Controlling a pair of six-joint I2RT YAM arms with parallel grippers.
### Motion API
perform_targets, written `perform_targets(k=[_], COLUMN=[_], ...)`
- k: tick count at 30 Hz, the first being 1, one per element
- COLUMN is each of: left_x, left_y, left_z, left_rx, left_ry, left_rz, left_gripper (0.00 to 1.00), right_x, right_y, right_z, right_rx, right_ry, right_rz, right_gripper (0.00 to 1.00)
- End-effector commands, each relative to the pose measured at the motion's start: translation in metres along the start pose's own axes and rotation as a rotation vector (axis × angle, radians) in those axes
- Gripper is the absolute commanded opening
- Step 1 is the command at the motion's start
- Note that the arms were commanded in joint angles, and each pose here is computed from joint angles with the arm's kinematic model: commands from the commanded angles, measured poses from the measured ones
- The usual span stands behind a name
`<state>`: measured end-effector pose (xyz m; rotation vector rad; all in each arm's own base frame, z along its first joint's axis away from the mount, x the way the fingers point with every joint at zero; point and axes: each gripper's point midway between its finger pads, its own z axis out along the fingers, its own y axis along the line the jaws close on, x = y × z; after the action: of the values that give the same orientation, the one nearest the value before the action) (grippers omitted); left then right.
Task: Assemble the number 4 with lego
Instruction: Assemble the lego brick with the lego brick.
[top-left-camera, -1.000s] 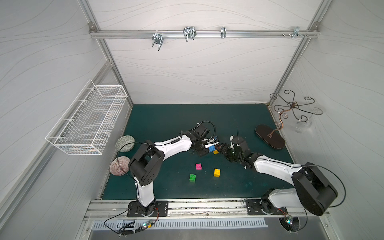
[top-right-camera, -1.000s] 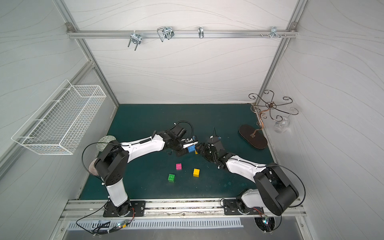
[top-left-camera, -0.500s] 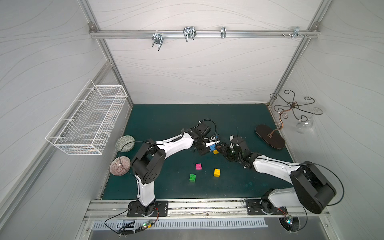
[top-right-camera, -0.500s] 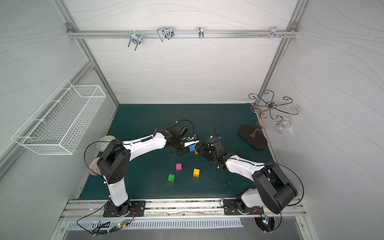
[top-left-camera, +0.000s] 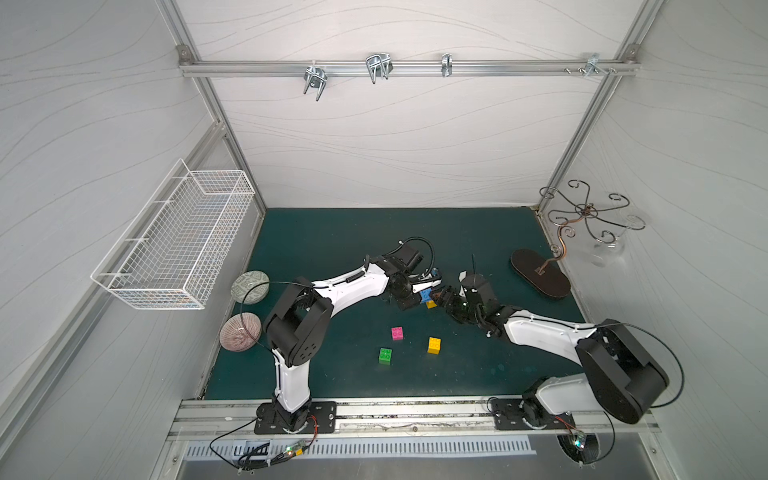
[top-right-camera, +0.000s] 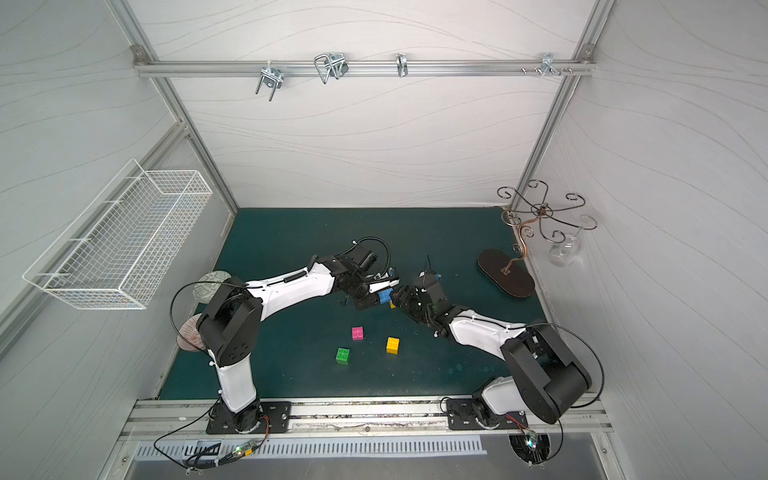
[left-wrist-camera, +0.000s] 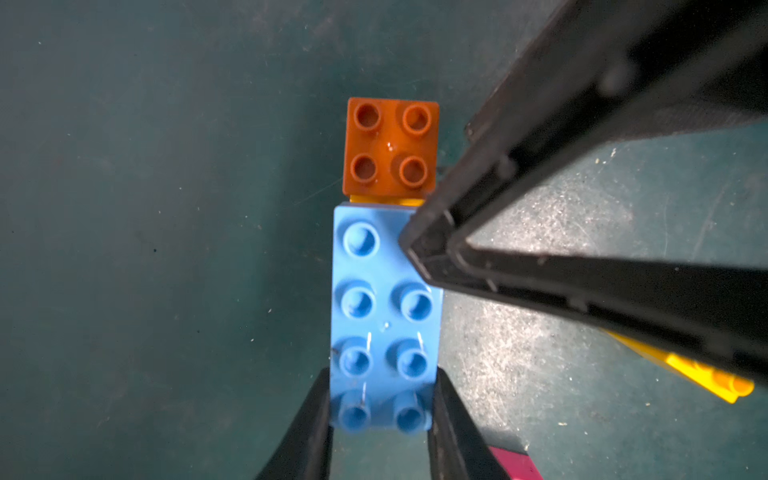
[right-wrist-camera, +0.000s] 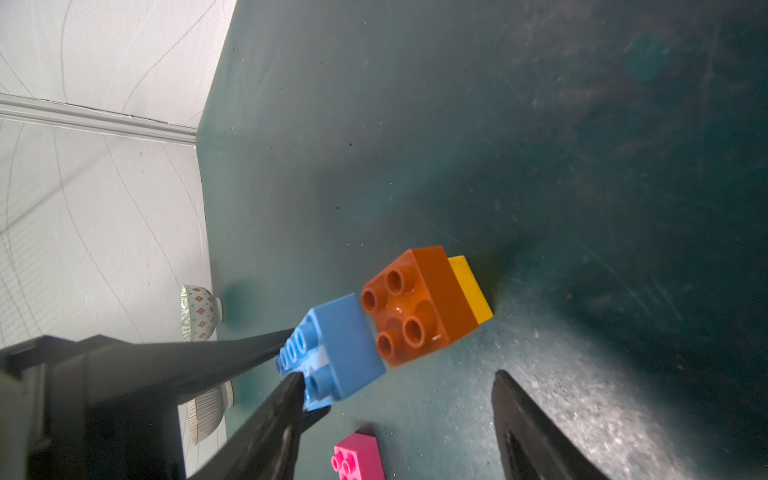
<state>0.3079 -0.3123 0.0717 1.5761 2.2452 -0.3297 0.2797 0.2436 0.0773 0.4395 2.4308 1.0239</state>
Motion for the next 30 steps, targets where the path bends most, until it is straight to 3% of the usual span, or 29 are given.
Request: perform_targets(k=[1,30], left_x=[-0.0067,-0.0097], left_y=[0.0027,0.0039], left_z=[0.0005,0.0054], left_rx=[0.021,0.045], left_ry=[-0.009,-0.005], left_rz=[-0.004,-0.031], left_gripper=[0.0,0.0], right_x=[0.0015,-0.0024], right_y=[-0.0046,-0.01], right_z=[0.0031,0.0096], right_rx=[0.008,0.011], right_ry=[-0.005,-0.01], right_rz=[0.006,0.017], right_gripper=[0.71,0.7])
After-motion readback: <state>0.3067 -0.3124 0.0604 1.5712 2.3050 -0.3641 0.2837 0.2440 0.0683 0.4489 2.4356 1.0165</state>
